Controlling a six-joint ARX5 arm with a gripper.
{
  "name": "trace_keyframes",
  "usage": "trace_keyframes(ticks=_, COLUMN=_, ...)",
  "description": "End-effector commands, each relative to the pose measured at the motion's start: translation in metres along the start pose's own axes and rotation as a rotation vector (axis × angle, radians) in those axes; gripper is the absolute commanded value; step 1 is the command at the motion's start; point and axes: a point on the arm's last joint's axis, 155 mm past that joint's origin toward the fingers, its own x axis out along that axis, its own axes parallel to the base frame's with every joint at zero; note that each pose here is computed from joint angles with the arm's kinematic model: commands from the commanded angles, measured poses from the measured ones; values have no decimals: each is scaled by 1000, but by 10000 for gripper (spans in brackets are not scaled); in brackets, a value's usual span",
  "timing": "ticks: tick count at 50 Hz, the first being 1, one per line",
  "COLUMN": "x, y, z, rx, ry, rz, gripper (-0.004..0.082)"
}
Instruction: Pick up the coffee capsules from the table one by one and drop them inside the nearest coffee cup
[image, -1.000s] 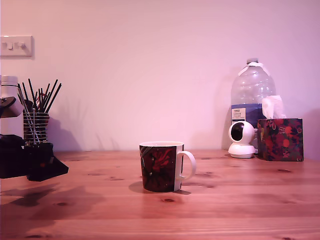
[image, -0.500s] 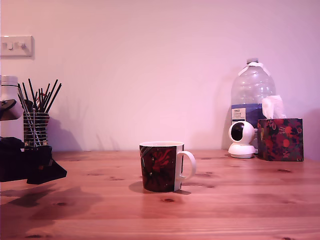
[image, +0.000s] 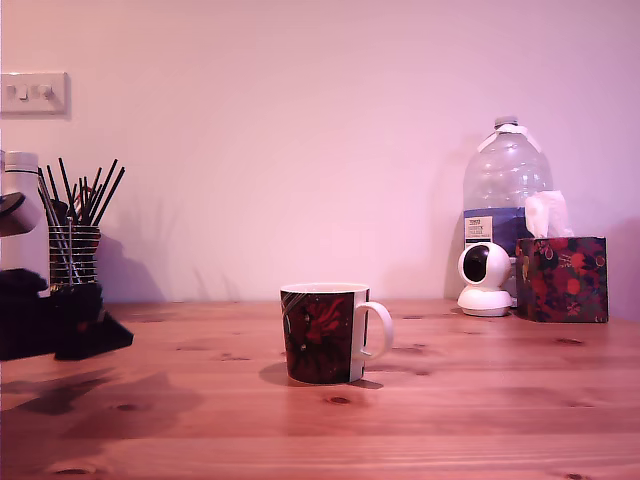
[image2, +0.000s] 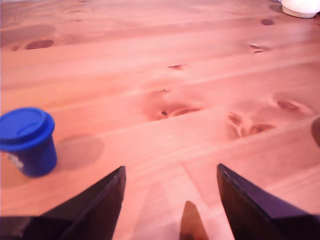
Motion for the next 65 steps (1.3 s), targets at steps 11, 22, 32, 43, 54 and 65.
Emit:
trace_keyframes(ticks=11, x=-27, y=10, z=-12, rx=-61, ry=-20, rz=60, gripper=519)
trace_keyframes(ticks=22, x=-49, y=37, z=-20, rx=-148, ry=-37, rz=163, gripper=519)
trace_keyframes(ticks=32, x=-60, y=65, z=-20, rx=-211, ry=-57, rz=259, gripper=519)
trace_keyframes(ticks=43, x=-61, y=70, z=-19, rx=-215, ry=-61, rz=273, gripper=519)
trace_keyframes(ticks=54, x=-60, y=71, z=-17, rx=-210, ry=-67, rz=273, gripper=519)
trace_keyframes(ticks=65, x=-51, y=76, z=-14, rx=-185, ry=-52, rz=274, gripper=519)
